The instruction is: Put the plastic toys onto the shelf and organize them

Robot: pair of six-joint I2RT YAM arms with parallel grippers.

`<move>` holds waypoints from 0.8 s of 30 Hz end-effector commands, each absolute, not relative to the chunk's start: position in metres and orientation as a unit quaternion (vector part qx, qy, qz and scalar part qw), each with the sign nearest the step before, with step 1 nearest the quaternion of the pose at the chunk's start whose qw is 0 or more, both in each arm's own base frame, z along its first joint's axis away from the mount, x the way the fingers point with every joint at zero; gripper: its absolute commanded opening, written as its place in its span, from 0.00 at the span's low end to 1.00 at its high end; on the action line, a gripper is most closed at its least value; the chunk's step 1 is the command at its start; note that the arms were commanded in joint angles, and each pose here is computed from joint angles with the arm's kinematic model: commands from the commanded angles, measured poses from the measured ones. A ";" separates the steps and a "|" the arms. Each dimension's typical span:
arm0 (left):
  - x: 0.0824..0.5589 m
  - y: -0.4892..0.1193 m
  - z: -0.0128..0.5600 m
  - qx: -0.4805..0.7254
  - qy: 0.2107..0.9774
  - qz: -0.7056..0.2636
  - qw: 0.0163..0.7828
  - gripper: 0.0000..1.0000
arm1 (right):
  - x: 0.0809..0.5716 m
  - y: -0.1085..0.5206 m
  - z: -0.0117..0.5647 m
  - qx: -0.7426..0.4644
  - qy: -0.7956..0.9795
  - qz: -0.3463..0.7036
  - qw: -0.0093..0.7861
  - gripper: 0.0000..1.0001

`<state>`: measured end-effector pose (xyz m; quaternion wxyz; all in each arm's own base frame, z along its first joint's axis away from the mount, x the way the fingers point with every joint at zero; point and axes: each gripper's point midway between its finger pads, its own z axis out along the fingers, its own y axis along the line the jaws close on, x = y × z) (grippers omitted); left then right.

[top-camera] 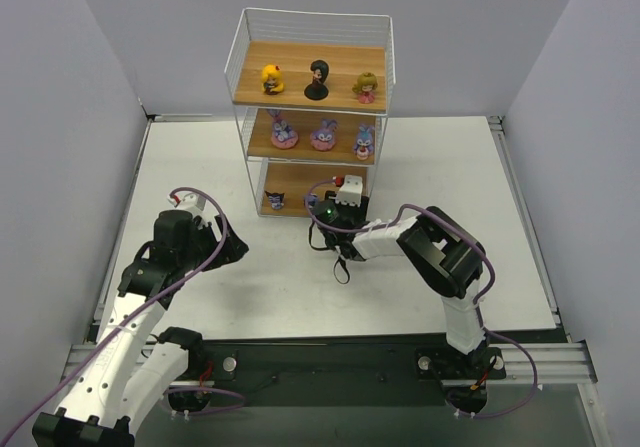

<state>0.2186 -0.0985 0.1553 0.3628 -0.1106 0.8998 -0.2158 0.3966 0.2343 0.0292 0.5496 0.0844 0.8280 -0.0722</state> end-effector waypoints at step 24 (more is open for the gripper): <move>0.227 -0.080 0.189 -0.131 0.865 -0.199 0.442 0.85 | 0.251 0.193 0.157 0.073 0.802 -0.020 0.593 0.70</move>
